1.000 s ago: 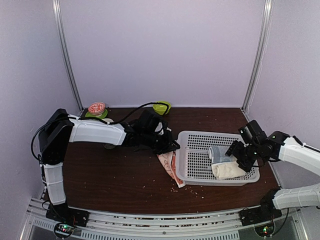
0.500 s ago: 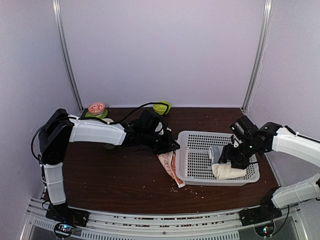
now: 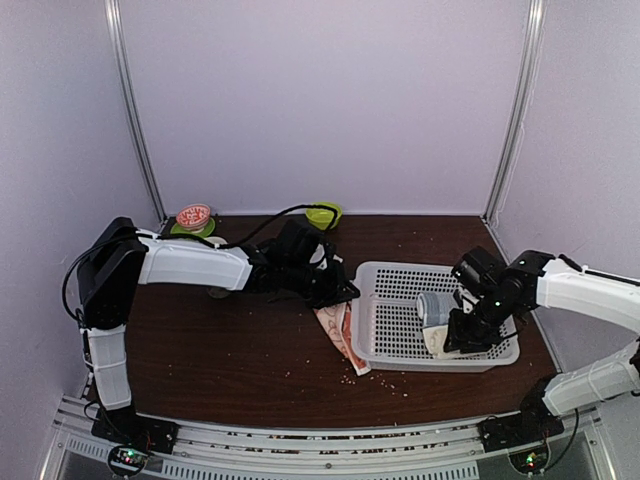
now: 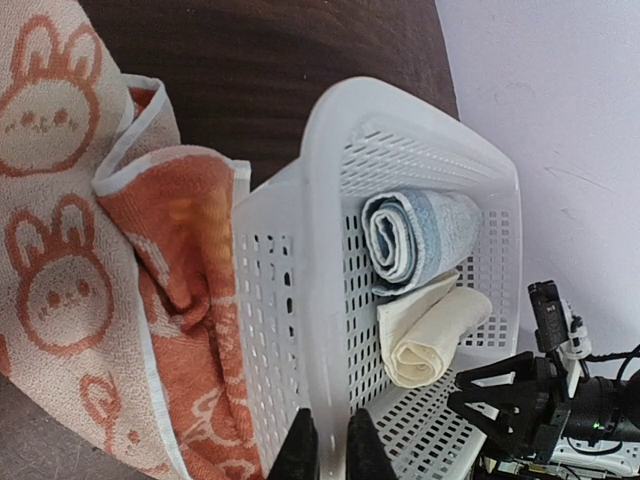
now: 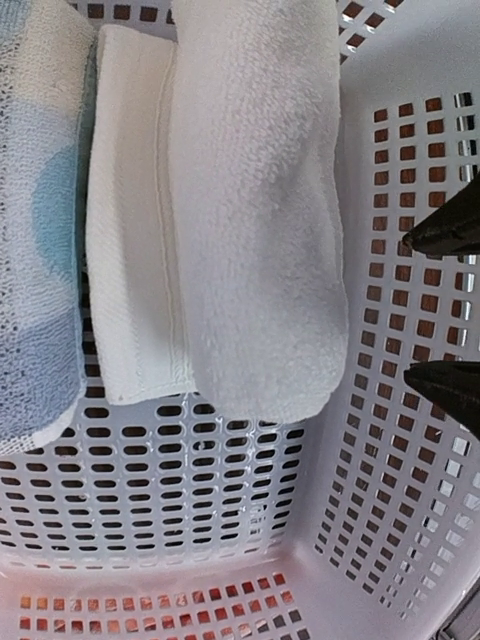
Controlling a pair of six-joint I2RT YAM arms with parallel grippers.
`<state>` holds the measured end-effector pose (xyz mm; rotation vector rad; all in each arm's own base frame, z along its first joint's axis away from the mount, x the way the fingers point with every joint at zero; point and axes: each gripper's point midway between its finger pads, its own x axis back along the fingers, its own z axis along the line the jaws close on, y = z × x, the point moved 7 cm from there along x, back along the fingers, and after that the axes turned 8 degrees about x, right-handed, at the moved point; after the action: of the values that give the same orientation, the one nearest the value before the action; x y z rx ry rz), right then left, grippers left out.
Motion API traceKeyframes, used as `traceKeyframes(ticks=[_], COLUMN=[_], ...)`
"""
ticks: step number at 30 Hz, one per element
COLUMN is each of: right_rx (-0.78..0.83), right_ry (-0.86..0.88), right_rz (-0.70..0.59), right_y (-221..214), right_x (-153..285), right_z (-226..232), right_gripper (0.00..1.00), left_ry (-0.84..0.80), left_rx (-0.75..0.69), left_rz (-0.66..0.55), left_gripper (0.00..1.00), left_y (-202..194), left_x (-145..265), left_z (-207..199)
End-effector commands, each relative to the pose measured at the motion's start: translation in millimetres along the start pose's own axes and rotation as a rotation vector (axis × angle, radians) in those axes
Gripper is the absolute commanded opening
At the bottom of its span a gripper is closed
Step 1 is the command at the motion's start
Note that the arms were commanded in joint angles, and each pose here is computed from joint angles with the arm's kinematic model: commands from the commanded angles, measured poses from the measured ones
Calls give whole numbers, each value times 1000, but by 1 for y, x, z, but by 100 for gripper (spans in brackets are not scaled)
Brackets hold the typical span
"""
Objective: Roll the towels
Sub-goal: Adjust the towel in the bin.
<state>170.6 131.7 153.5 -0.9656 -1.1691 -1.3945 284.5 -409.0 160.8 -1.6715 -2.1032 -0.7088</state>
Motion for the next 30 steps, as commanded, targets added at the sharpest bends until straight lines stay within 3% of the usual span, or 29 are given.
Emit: traceKeyframes(ticks=[1, 12, 30], right_rx=[40, -1, -93], right_ry=[-90, -158, -196], right_rz=[51, 35, -90], right_y=[-9, 5, 63], right_x=[-11, -40, -49], right_z=[-12, -20, -23], right_gripper=[37, 51, 50], left_ry=[89, 90, 105], left_rx=[15, 8, 1], left_rz=[-11, -7, -6], left_gripper=[0, 0, 0], left_y=[2, 2, 5], left_x=[-8, -9, -9], left_z=[29, 28, 30])
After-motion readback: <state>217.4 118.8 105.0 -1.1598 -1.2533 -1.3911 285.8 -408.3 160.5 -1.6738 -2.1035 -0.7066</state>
